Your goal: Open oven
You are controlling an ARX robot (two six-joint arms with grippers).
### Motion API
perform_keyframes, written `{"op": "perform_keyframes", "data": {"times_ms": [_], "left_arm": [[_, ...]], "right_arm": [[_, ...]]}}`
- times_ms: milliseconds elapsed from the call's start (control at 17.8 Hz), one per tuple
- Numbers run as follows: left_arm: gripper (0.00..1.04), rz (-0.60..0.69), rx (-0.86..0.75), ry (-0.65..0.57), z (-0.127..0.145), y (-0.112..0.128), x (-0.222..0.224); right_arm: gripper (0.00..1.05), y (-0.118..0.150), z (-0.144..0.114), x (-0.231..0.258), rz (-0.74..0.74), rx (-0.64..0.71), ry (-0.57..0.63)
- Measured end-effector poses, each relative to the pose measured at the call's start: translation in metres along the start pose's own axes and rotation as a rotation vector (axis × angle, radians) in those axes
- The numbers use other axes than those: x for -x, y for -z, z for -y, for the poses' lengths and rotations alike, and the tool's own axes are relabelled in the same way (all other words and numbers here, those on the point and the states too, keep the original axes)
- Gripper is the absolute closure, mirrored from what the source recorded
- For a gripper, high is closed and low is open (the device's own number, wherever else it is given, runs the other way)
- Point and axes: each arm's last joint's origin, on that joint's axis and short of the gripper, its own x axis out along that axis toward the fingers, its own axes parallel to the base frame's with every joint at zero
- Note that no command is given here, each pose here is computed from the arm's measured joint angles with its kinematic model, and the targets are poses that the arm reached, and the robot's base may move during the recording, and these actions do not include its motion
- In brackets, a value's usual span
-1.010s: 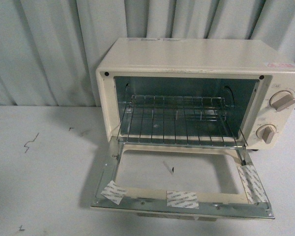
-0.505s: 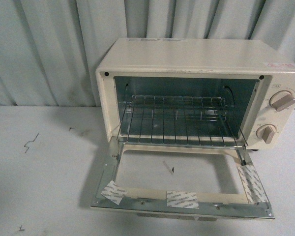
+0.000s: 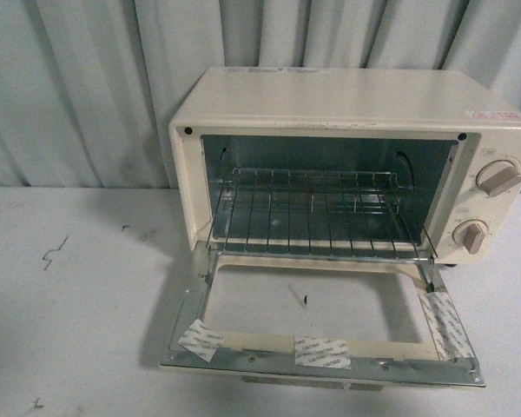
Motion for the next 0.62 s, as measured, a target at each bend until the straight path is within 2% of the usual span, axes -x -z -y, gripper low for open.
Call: {"op": "perform_keyframes", "data": {"times_ms": [617], "left_arm": [[0.07, 0.0, 0.0, 0.0, 0.0, 0.0, 0.0]], "right_arm": [[0.06, 0.0, 0.0, 0.0, 0.0, 0.0, 0.0]]}}
